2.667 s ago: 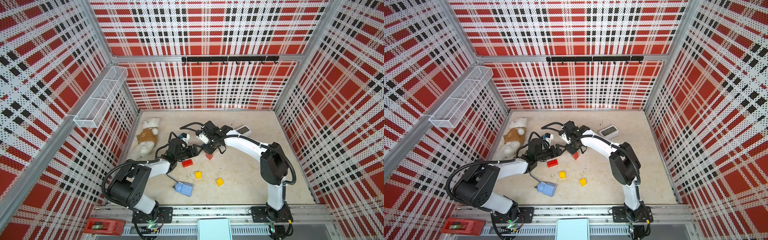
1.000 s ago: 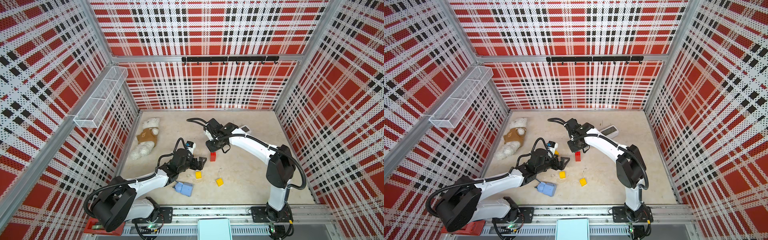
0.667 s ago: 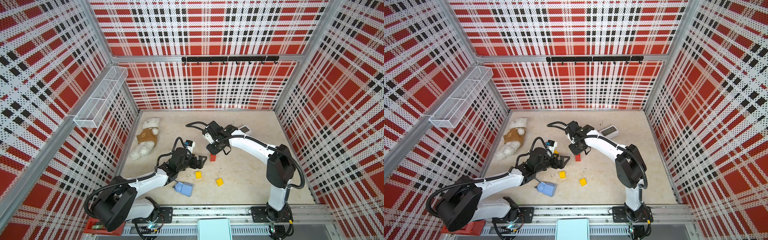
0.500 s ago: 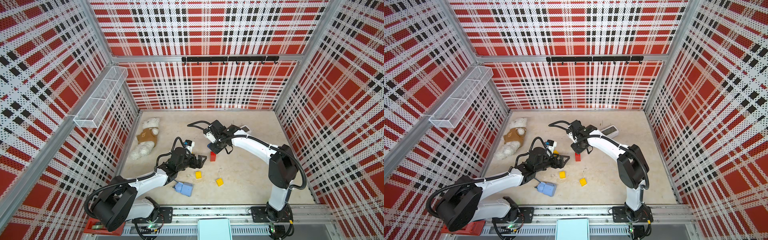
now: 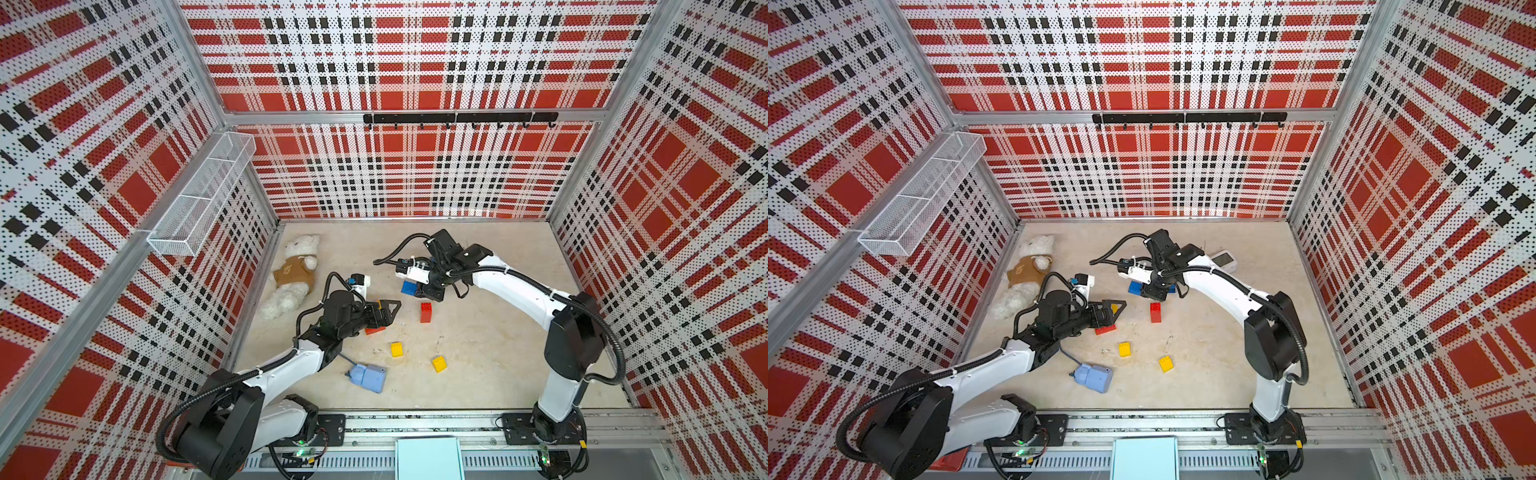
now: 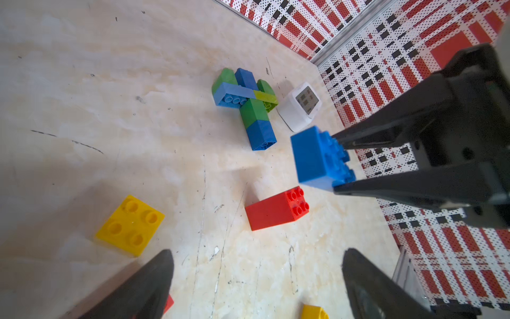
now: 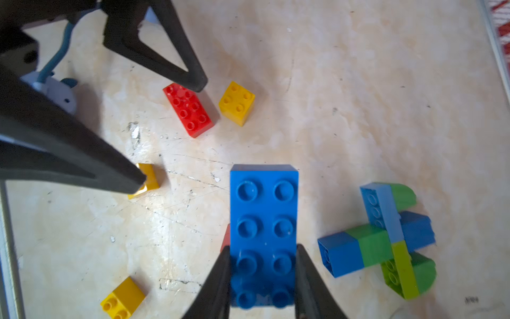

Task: Assemble a fork with lego
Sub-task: Assemble the lego brick with the lego brick.

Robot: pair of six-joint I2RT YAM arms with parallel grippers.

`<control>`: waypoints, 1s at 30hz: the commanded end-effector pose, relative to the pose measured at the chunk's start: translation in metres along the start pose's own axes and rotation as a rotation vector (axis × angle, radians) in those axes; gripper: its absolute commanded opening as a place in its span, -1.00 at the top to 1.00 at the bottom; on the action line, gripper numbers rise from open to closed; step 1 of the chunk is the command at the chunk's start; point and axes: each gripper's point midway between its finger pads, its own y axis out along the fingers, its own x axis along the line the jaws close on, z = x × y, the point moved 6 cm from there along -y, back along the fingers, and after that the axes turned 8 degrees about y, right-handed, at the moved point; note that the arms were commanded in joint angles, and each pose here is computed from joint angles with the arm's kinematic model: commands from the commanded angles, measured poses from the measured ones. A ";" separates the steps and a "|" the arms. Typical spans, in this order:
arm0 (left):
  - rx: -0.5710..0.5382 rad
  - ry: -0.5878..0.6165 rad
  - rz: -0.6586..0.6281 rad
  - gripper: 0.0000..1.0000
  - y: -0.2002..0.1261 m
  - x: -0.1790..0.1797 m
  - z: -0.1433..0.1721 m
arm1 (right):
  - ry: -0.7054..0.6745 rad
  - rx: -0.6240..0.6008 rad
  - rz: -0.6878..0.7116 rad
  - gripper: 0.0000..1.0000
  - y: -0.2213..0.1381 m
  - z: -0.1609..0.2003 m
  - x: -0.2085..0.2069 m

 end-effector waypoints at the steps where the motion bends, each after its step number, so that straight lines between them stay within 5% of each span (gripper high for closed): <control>1: 0.011 -0.061 0.038 -0.94 -0.003 0.002 0.002 | -0.160 0.014 -0.154 1.00 -0.002 0.000 0.015; 15: 0.018 -0.071 0.033 -0.91 -0.001 0.009 -0.002 | -0.150 0.214 -0.146 1.00 0.021 0.009 0.004; 30: 0.032 -0.066 0.034 -0.90 0.003 0.009 -0.002 | -0.113 0.235 -0.121 1.00 0.036 0.016 0.000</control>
